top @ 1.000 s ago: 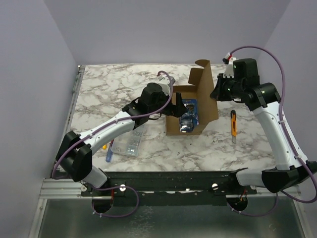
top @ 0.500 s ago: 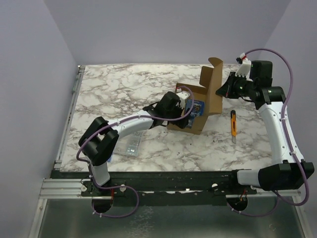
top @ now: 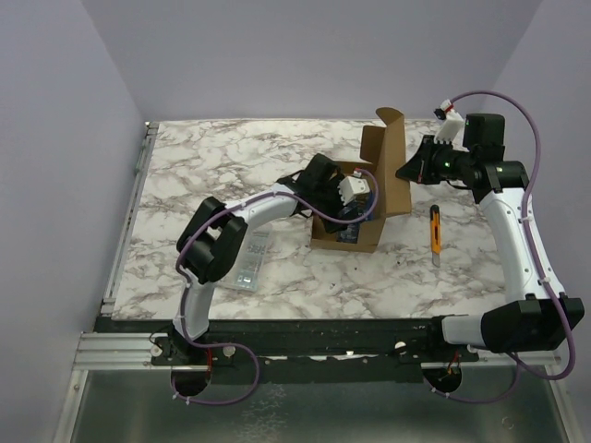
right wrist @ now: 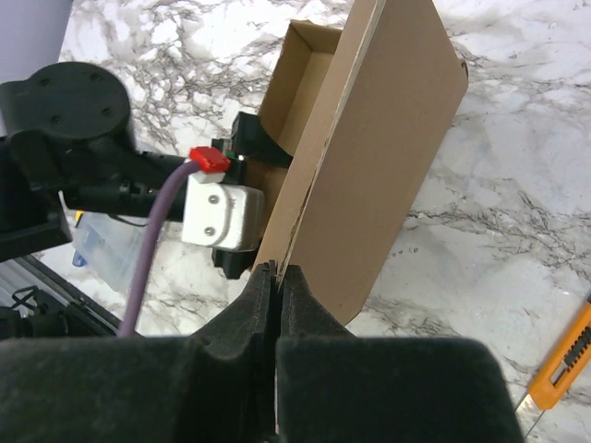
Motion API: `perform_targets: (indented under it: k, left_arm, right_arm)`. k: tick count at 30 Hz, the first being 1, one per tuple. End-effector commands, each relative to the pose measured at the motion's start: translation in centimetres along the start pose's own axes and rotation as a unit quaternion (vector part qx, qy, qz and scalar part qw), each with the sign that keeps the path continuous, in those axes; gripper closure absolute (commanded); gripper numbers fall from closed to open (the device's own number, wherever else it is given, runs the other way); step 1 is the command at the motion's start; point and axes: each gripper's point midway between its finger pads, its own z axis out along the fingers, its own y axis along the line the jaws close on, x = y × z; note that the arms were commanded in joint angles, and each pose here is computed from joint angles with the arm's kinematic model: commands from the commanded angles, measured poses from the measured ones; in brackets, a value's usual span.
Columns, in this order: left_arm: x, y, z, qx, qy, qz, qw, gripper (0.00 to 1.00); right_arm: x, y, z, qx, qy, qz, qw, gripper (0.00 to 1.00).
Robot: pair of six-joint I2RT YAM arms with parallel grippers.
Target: Unpack the express box
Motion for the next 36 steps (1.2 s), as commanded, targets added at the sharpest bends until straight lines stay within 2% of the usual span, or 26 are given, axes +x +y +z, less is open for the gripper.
perform_targets:
  k: [1,5,9,13,22,25,28,36]
  left_arm:
    - [1.7,-1.0,1.1,0.071,0.015,0.047,0.996,0.16]
    - [1.7,-1.4,2.3,0.088,0.004,0.051,0.995,0.29]
    - [2.2,-0.8,2.9,0.066,0.004,0.052,0.997,0.26]
    - [1.1,0.0,2.5,0.038,-0.020,0.060,0.997,0.21]
    - [-0.3,0.2,3.2,0.018,-0.048,0.057,0.997,0.28]
    - [-1.5,0.9,2.3,-0.014,-0.079,0.064,0.995,0.22]
    - [-1.7,0.6,2.7,0.002,-0.085,0.080,0.993,0.15]
    - [-1.1,-0.4,4.5,0.032,-0.083,0.097,0.991,0.12]
  right_arm:
    - [1.6,-0.5,0.2,0.001,0.032,-0.002,0.999,1.00]
    - [1.6,-0.6,0.1,0.002,0.031,-0.005,1.000,1.00]
    - [1.3,-0.6,0.1,0.003,0.029,-0.008,1.000,1.00]
    - [1.3,-0.8,0.1,0.008,0.029,-0.008,1.000,1.00]
    - [1.3,-1.1,0.3,0.013,0.030,-0.007,0.999,1.00]
    - [1.3,-1.1,0.2,0.016,0.027,-0.009,0.999,1.00]
    - [1.3,-1.0,0.2,0.013,0.027,-0.008,1.000,1.00]
    - [1.4,-1.0,0.0,0.016,0.024,-0.010,1.000,1.00]
